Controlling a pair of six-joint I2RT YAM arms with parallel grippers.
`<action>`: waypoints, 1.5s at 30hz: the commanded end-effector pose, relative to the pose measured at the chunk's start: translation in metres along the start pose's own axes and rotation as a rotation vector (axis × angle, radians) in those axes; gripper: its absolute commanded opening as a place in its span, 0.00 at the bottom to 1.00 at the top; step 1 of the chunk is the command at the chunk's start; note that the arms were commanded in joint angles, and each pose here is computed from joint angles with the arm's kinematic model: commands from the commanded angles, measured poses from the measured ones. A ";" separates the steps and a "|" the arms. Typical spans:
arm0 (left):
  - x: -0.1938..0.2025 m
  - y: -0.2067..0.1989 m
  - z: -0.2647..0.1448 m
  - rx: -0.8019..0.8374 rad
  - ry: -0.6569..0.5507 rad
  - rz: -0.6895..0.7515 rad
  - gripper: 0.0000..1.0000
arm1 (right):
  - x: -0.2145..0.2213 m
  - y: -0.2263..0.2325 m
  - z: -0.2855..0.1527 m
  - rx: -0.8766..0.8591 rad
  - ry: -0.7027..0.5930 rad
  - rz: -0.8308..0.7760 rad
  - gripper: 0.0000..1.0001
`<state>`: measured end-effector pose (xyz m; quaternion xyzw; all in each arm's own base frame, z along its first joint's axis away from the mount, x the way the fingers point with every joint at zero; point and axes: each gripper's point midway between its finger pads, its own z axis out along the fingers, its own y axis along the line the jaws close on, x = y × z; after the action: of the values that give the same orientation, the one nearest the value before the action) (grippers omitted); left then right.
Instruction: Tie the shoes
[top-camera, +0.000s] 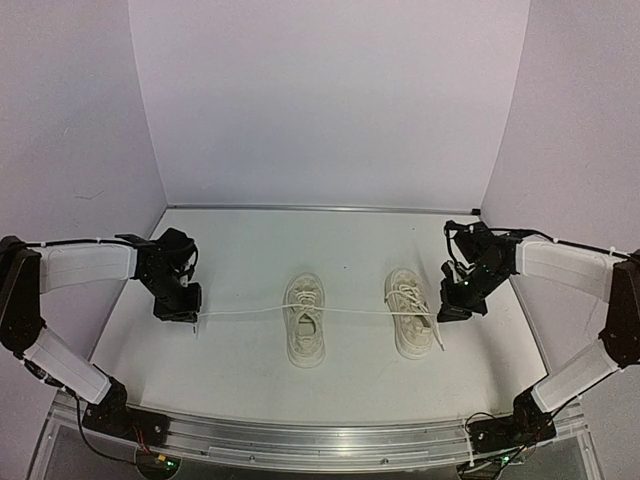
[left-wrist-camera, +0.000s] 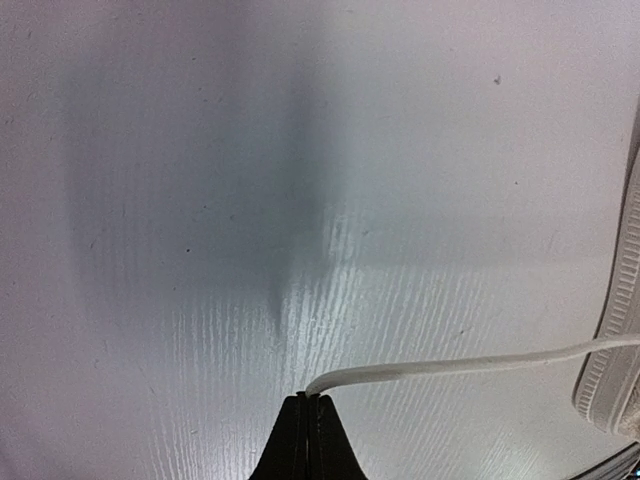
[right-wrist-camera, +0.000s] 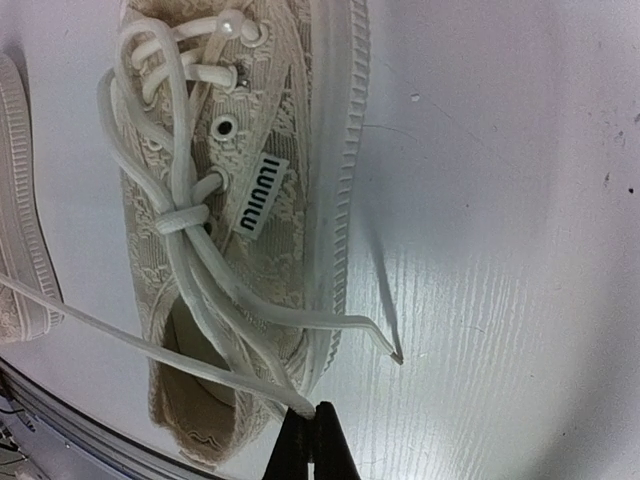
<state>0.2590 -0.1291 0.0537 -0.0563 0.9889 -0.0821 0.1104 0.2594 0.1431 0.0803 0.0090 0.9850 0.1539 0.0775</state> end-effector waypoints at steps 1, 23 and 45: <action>-0.008 -0.032 -0.011 0.096 -0.014 0.156 0.00 | -0.019 0.021 -0.011 -0.078 -0.026 -0.071 0.00; -0.111 -0.092 -0.141 0.169 -0.533 0.352 0.99 | -0.077 0.112 -0.104 -0.364 -0.250 -0.320 0.82; -0.029 -0.189 -0.007 0.443 -0.167 1.150 0.87 | -0.047 0.193 0.019 -0.467 -0.037 -0.439 0.64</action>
<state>0.2897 -0.2869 0.0940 0.4301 0.8623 -0.1919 0.1859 0.2957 0.3158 0.1065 -0.2223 0.9144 0.3233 0.1000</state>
